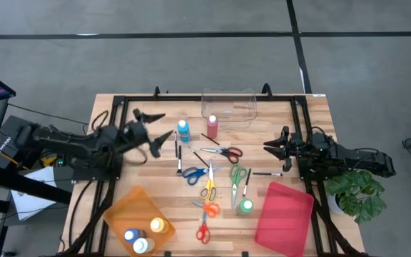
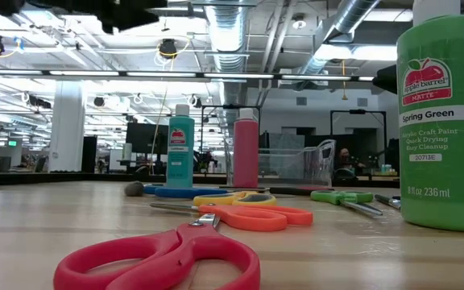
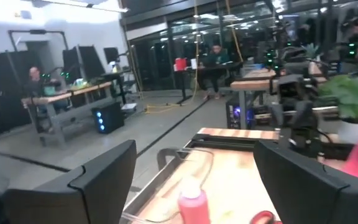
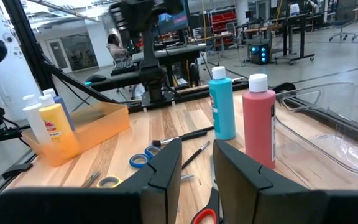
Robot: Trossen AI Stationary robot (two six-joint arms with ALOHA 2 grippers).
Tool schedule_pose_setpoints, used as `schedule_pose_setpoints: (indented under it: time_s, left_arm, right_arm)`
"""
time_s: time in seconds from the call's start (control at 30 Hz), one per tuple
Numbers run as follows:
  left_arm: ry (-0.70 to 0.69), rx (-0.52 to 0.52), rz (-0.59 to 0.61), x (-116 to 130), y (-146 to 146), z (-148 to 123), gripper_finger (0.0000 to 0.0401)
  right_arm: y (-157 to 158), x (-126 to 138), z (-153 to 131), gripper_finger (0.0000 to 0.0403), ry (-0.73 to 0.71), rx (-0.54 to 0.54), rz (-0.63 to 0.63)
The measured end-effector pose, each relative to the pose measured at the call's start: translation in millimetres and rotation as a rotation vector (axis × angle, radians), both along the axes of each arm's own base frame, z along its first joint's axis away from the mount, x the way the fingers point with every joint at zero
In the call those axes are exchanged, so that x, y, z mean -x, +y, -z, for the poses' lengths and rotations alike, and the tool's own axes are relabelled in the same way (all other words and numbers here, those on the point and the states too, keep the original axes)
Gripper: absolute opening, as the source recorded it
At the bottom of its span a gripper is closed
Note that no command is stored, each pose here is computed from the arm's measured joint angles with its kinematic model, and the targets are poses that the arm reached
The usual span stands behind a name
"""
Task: Pick & Place Paint Supplies
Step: Put the blue paint bottle into the orange bin
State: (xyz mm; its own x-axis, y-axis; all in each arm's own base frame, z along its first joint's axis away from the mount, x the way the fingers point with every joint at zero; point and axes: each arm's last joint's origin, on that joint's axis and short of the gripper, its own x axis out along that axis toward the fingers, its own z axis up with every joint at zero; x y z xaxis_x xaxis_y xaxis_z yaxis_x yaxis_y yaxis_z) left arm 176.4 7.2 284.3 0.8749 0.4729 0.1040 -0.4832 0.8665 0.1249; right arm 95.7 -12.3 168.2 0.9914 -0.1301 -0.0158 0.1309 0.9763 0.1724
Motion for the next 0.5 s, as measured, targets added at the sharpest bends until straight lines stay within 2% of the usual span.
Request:
schedule_pose_setpoints:
  time_s: [0.1,0.27,0.4,0.5]
  left_arm:
    - [0.010,0.052,-0.003,-9,18,5,0.0321]
    - [0.086,0.142,0.136,-33,30,22,0.0321]
    - [0.171,0.118,0.107,-50,36,31,0.0321]
    - [0.184,0.122,0.070,-60,46,30,0.0322]
  right_arm:
    - [0,0,0,0.0089,0.000,0.000,-0.001]
    - [0,0,0,0.0089,0.000,-0.002,-0.001]
    - [0,0,0,0.0089,0.000,-0.002,-0.002]
    - [0,0,0,0.0089,0.000,-0.002,-0.004]
